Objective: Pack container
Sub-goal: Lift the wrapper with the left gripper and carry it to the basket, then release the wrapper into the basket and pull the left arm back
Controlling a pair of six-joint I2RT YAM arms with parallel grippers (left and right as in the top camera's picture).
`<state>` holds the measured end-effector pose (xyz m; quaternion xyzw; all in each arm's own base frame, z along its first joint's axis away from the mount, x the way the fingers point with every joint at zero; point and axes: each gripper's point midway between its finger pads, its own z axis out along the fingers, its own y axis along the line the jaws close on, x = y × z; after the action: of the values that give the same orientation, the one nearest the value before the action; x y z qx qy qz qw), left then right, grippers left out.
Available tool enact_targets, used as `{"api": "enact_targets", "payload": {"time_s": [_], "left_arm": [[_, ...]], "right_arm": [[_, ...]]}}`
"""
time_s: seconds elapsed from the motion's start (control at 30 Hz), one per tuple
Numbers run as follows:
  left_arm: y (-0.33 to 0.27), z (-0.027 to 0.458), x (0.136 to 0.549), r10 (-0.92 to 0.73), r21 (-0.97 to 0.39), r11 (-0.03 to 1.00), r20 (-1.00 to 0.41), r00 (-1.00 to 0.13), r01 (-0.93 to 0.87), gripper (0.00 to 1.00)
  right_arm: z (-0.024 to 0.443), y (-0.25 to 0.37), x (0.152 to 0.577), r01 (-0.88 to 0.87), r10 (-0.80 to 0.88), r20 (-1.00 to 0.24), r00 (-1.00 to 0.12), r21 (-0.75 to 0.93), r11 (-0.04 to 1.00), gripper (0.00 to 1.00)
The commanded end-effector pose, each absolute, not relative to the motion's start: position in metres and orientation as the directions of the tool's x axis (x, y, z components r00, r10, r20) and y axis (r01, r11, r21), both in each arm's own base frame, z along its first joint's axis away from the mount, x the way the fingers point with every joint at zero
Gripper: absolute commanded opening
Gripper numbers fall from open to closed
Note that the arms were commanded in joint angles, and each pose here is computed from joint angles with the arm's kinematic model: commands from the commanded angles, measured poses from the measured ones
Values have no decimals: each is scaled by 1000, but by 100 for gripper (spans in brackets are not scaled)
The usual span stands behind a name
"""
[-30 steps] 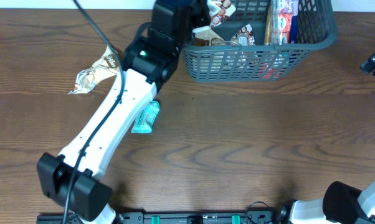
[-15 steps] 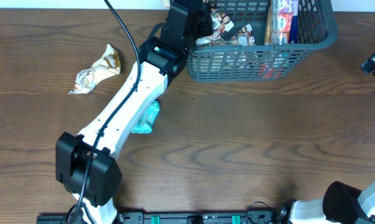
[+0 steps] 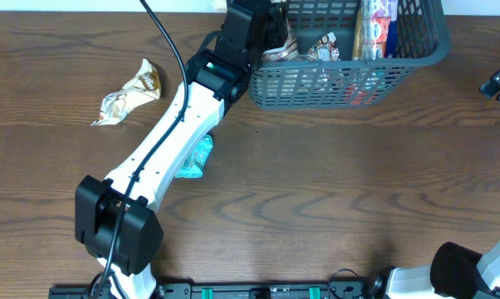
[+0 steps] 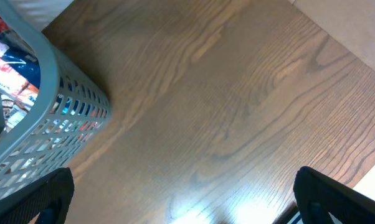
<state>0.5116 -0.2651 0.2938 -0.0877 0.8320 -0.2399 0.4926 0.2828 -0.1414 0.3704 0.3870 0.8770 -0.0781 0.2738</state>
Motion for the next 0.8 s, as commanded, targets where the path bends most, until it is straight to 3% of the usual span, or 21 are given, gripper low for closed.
{"api": "enact_targets", "payload": {"time_s": [0.0, 0.3, 0.5, 0.67, 0.77], "left_arm": [[-262, 297, 514, -368, -465, 880, -794, -484, 93, 57], [-258, 318, 510, -343, -439, 889, -827, -445, 129, 62], [-222, 404, 479, -419, -477, 867, -855, -306, 144, 68], [-127, 455, 440, -462, -450, 886, -878, -125, -112, 75], [-67, 451, 415, -519, -475, 816, -853, -53, -329, 88]], "right_arm": [[368, -142, 282, 719, 633, -535, -561, 65, 692, 99], [368, -142, 282, 709, 621, -535, -573, 56, 703, 99], [368, -142, 282, 705, 615, -536, -579, 51, 708, 99], [368, -142, 282, 704, 615, -536, -579, 51, 708, 99], [368, -142, 282, 703, 615, -535, -579, 54, 709, 99]]}}
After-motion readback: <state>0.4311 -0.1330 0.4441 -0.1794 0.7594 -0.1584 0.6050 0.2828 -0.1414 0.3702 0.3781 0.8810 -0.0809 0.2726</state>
